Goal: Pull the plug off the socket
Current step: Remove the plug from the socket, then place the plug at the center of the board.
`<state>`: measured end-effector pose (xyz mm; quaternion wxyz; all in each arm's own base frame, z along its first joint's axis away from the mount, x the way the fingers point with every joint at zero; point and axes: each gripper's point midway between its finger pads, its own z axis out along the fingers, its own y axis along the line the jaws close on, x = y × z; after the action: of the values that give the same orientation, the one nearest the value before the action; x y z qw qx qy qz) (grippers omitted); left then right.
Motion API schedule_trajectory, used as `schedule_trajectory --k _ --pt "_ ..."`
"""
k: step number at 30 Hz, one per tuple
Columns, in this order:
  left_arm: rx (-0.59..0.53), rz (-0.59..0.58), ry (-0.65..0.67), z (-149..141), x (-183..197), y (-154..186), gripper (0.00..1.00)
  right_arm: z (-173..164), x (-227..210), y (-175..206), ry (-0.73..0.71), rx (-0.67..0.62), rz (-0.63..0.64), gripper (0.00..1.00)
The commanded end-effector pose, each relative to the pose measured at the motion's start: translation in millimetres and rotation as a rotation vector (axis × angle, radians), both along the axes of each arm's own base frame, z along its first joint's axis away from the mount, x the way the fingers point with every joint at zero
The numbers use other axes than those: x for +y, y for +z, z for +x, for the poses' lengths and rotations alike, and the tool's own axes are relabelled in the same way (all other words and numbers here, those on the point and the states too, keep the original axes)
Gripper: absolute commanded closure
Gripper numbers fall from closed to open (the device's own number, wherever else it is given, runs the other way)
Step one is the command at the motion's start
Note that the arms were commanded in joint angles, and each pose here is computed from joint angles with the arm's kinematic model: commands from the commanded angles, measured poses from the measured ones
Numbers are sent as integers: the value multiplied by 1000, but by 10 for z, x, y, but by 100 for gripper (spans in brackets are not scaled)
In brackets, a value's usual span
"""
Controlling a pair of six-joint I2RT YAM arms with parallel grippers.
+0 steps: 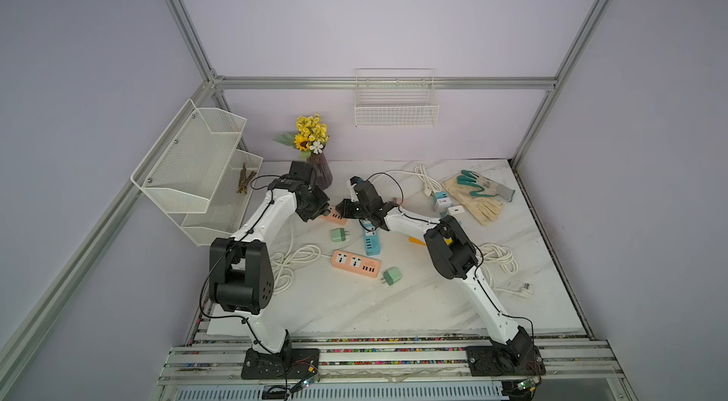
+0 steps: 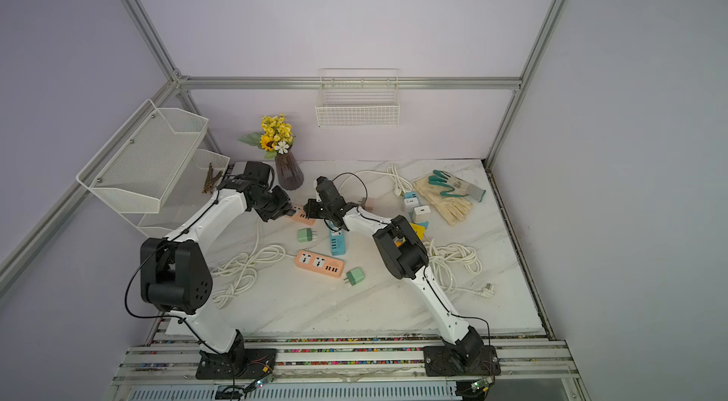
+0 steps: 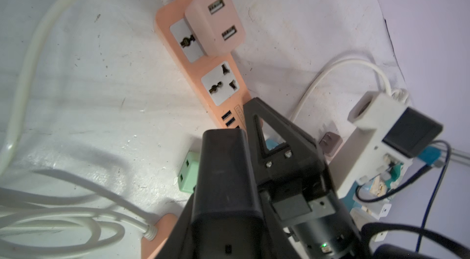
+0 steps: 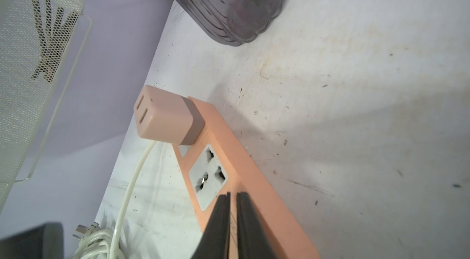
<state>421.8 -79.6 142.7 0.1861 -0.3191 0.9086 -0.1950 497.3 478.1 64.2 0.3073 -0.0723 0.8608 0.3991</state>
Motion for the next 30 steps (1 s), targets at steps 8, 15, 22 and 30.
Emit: schedule_trajectory --k 8,15,22,30 --pt "-42 -130 -115 -127 -52 -467 90 -242 -202 -590 -1 138 -166 86" --pt "12 -86 -83 -215 117 -685 77 -262 -208 -582 4 134 -162 86" --pt "36 10 -64 -264 281 -678 57 -298 -207 -594 16 136 -166 85" --pt "43 124 -16 -234 489 -537 44 -310 -183 -522 26 130 -149 84"
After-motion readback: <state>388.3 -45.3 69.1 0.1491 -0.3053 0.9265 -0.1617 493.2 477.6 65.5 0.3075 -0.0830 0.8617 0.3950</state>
